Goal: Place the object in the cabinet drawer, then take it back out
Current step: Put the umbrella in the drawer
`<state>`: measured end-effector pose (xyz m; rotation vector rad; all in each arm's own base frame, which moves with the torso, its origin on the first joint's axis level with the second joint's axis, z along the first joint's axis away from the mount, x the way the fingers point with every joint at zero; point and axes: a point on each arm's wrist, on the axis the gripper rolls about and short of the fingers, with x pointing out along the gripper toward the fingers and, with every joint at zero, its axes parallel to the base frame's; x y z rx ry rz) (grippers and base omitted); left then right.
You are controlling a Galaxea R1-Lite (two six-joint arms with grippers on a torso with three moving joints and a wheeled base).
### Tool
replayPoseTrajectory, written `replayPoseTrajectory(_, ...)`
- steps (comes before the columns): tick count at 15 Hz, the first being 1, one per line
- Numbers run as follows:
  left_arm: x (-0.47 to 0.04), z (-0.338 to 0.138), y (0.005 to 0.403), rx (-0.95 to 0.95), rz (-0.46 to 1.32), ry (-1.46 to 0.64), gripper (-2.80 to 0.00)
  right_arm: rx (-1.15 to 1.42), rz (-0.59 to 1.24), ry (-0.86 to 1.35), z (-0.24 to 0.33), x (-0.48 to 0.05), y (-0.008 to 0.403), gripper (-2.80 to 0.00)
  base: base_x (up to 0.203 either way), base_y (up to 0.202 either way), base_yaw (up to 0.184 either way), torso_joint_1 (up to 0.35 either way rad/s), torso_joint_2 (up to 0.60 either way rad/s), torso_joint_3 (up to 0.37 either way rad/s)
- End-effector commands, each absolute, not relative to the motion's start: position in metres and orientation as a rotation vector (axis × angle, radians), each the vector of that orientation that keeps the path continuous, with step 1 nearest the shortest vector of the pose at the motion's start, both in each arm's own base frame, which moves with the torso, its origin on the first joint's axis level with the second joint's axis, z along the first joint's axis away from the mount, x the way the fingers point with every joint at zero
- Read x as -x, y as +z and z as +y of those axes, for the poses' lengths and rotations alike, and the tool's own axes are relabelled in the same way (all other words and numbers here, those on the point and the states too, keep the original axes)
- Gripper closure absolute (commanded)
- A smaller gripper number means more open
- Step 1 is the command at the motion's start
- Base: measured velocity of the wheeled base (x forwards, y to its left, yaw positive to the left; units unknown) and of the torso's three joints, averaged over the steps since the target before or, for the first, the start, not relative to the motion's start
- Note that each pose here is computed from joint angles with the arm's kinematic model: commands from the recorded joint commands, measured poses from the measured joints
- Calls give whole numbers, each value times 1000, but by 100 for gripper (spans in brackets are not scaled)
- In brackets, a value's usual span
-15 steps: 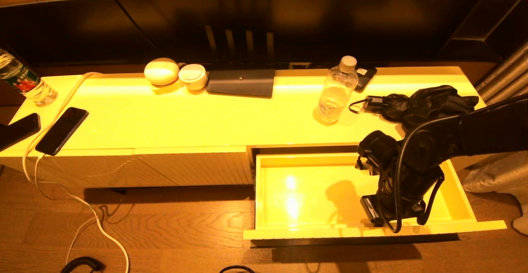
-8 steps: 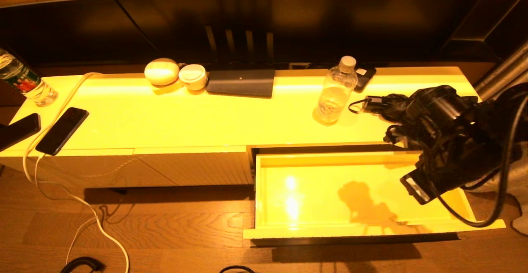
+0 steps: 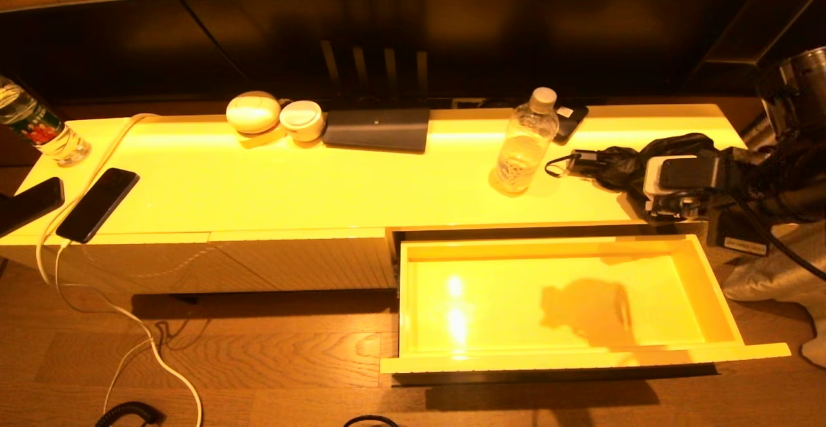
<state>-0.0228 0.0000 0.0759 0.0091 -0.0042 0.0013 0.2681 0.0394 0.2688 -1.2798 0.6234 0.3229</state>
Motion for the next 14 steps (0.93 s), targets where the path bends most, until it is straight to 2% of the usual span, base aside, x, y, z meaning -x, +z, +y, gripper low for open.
replayPoseTrajectory(1,23,0,76,-9,-3,2,0,1497,457,358,40,-291,265,0,0,0,0,0,0,0)
replayPoseTrajectory(4,23,0,75,-9,-2,2,0,1582,336,331,43,-314,256,0,0,0,0,0,0,0)
replayPoseTrajectory(14,23,0,76,-9,-3,2,0,1749,322,348,31,-340,244,0,0,0,0,0,0,0)
